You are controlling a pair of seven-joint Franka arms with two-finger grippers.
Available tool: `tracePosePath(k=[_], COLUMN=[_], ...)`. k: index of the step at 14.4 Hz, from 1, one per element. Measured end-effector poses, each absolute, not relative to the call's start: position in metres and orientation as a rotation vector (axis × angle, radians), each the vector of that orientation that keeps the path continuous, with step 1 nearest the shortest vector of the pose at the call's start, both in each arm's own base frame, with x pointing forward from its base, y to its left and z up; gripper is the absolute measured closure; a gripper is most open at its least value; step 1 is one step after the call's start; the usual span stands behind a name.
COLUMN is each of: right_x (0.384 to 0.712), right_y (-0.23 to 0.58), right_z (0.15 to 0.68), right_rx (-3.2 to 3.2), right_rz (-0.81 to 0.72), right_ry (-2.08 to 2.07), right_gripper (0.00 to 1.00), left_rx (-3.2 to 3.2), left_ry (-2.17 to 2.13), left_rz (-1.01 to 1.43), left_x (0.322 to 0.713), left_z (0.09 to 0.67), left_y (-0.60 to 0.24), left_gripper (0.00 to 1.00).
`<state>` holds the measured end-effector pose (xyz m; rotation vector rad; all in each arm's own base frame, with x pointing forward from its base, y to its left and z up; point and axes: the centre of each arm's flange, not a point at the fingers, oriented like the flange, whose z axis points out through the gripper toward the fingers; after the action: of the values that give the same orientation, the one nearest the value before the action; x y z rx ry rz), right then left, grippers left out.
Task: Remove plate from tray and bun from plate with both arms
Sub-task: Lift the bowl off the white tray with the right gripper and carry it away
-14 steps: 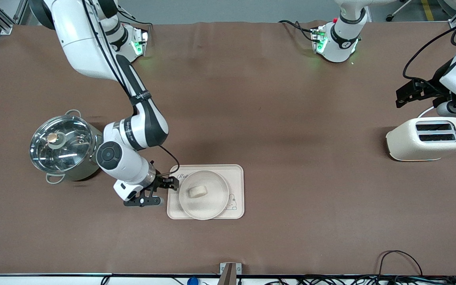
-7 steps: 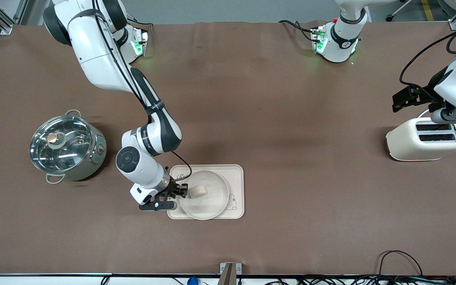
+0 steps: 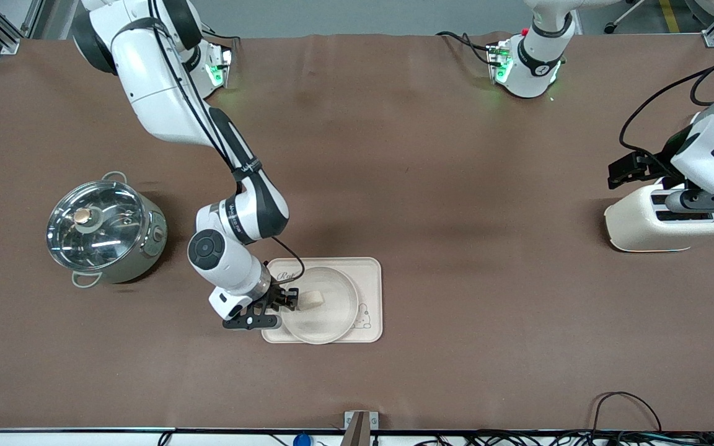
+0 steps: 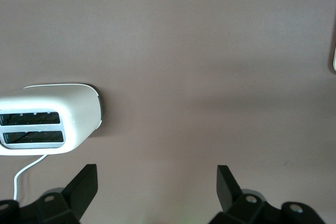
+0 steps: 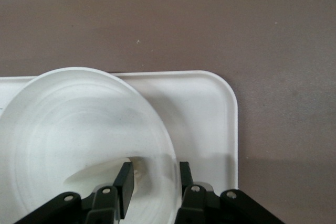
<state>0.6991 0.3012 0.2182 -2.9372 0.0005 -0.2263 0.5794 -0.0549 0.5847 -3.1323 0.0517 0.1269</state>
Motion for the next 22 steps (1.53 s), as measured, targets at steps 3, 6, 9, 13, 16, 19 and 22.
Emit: tracePosePath(k=[3,6,9,13,16,19,22], right_x=[0.703,0.703,0.703,0.705,0.704,0.704,0.704], right_y=[0.297,0.296,0.295,0.296,0.297,0.298,0.299], right_z=[0.212,0.204,0.199,0.197,0.196,0.198,0.198], right_rx=[-2.928,-2.929,-2.932,-2.921,-2.92,-2.915,-2.902], right_rz=[-0.277,-0.283,-0.278,-0.321,-0.322,-0.331,-0.324], right_ry=[0.015,0.02,0.023,0.026,0.025,0.026,0.044], right_gripper=[0.56,0.59,0.62,0.66,0.87,0.96,0.96], left_rx=[-3.132,-3.133,-3.133,-3.133,-3.133,-3.133,-3.133], left_ry=[0.052,0.052,0.052,0.052,0.052,0.052,0.051], left_rz=[0.129,0.131,0.135,0.137,0.137,0.137,0.137], left_x=[0.58,0.58,0.581,0.581,0.581,0.581,0.581], left_z=[0.584,0.583,0.581,0.581,0.581,0.581,0.581], left_y=[-0.055,-0.055,-0.055,-0.055,-0.055,-0.055,-0.055], left_gripper=[0.0,0.0,0.0,0.0,0.0,0.0,0.0])
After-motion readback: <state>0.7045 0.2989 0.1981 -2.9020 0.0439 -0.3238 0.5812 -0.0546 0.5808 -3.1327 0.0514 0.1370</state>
